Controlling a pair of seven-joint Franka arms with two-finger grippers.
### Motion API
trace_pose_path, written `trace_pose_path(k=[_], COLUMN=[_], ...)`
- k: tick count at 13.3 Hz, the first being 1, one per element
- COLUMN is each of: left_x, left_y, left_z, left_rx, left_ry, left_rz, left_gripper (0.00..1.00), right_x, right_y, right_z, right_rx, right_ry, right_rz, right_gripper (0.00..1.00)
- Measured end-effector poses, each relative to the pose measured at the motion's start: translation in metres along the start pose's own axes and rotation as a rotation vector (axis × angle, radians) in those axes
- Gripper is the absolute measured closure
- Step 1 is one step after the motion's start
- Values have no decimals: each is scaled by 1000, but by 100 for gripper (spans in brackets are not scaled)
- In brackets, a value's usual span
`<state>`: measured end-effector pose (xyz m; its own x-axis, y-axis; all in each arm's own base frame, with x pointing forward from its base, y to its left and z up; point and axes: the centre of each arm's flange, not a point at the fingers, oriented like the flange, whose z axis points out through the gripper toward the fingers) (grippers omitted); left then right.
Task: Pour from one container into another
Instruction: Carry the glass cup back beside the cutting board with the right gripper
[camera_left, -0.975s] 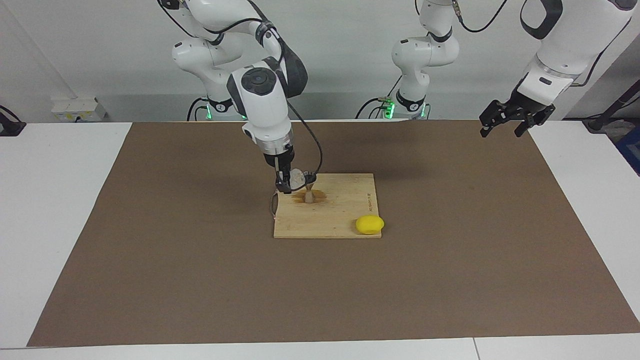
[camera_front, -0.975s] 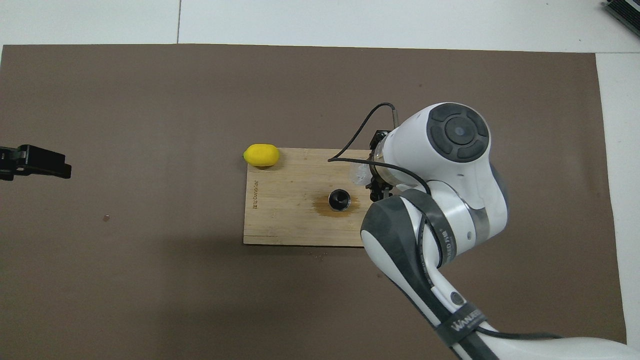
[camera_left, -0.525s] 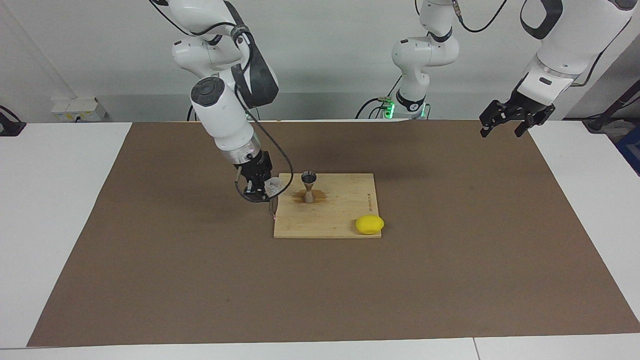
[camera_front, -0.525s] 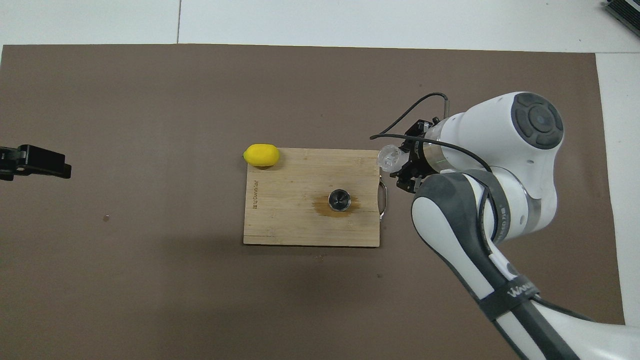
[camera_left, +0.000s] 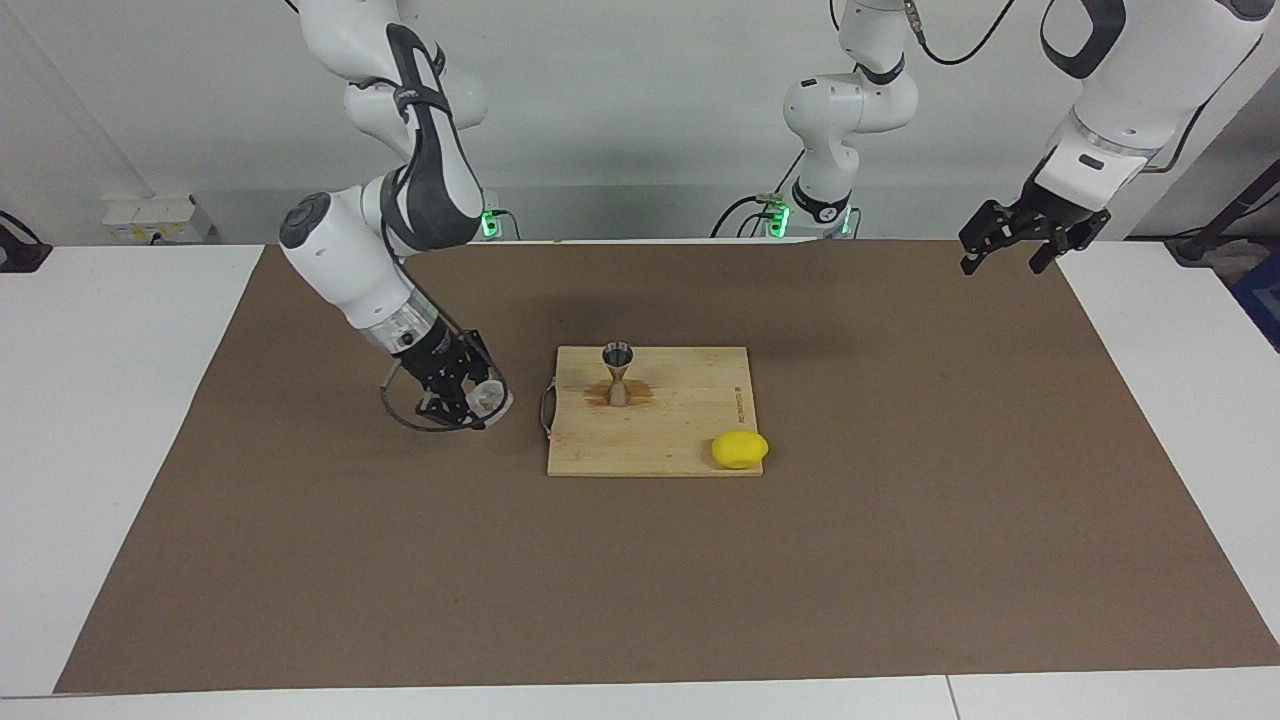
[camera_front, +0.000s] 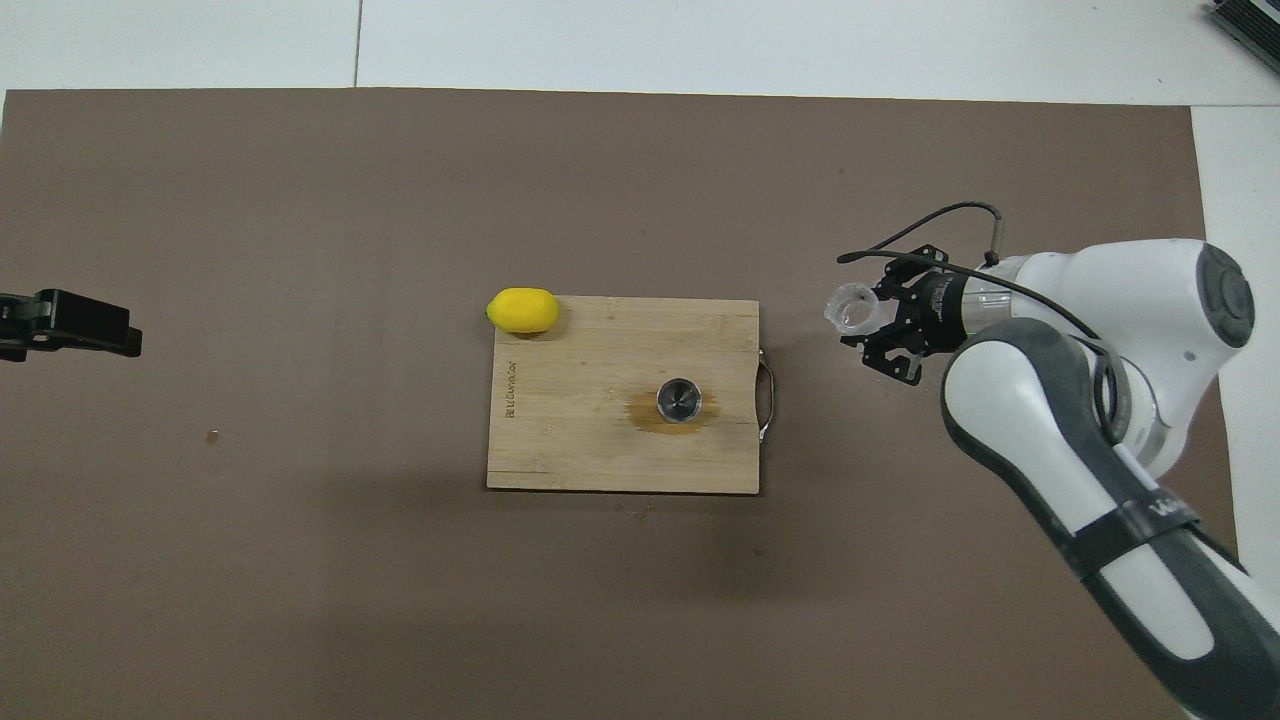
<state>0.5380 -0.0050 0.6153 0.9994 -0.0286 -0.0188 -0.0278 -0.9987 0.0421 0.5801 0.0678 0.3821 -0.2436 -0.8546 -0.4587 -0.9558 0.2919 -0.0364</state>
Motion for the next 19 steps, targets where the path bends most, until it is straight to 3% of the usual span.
trace_pose_path(k=[4, 8, 19], left_x=[0, 0, 0], left_y=[0, 0, -1], left_z=[0, 0, -1], left_rx=[0, 0, 0], left_ry=[0, 1, 3], left_rz=[0, -1, -2], left_gripper=[0, 0, 0], right_x=[79, 144, 195], right_y=[-9, -5, 16], right_z=[-7, -8, 12], right_rx=[32, 98, 200], right_ry=[-119, -199, -260], right_rz=[30, 73, 216], right_gripper=[49, 49, 49])
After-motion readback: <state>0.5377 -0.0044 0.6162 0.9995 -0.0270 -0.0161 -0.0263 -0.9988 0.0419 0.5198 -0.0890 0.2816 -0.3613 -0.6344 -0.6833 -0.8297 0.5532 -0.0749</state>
